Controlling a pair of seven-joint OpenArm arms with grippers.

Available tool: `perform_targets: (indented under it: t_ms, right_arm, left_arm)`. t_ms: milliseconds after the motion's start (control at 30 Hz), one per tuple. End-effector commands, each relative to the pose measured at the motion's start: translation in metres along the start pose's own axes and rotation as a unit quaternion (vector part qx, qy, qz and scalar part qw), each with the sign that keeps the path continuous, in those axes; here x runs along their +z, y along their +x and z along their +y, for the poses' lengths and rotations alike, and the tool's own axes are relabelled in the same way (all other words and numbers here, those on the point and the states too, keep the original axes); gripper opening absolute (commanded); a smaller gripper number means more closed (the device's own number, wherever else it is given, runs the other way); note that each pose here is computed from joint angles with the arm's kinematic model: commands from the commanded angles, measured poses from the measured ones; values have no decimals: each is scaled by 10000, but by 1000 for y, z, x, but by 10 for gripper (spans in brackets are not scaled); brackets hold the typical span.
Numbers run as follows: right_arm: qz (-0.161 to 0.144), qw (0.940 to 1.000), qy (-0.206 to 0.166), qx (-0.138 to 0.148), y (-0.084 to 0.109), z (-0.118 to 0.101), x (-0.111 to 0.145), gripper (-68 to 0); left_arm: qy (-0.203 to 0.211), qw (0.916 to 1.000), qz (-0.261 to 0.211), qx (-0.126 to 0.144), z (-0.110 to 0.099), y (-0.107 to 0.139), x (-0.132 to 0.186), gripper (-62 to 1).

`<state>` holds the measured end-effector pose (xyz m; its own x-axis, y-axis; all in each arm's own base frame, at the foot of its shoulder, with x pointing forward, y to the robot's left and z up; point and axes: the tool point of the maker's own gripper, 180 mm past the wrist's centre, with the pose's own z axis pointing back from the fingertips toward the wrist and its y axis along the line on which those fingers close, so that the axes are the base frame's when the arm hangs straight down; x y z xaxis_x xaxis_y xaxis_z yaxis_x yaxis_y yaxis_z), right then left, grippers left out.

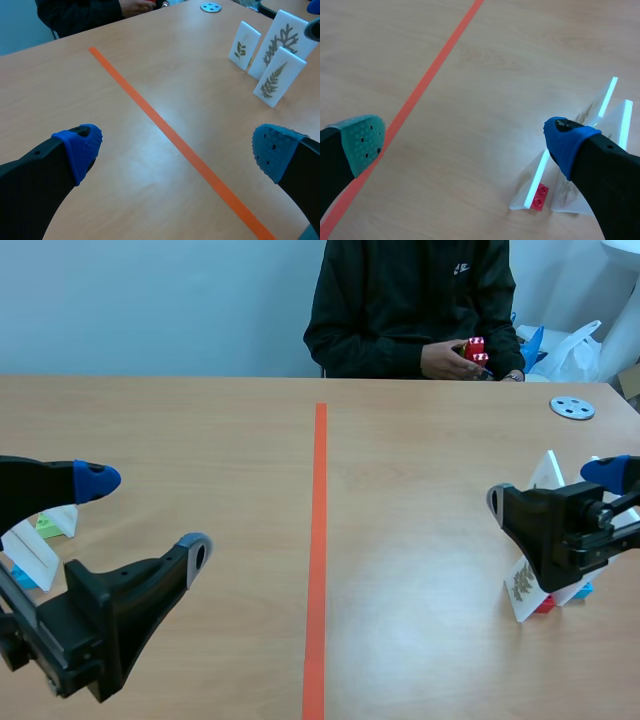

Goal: Sort the leaf by its shape. The table is split by an orange tape line. A compound leaf with several leaflets goes to the left side, a simple leaf with one blade goes to the right side. Return to the home posture when a red brick is placed on the table.

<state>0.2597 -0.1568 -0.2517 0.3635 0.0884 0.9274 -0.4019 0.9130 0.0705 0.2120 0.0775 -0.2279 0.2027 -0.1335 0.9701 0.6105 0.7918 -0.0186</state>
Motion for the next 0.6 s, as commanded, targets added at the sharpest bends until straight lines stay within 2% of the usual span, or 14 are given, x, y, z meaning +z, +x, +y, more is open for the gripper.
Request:
perform_targets:
  t_ms: [0, 233, 467, 567]
  right_arm:
    - [-167, 9998, 75, 101, 11, 3, 1, 4]
    - [-260, 9990, 299, 218, 22, 25, 6, 4]
    - [-257, 9982, 519, 154, 20, 41, 3, 4]
    - [-369, 9973, 623, 119, 23, 48, 1, 4]
  left_arm:
    - [-10, 9998, -173, 25, -1, 9, -1, 14]
    - [-7, 9999, -171, 24, -1, 9, -1, 14]
    - [-3, 9999, -164, 26, -1, 9, -1, 14]
    - [-3, 9999, -134, 26, -1, 7, -1, 14]
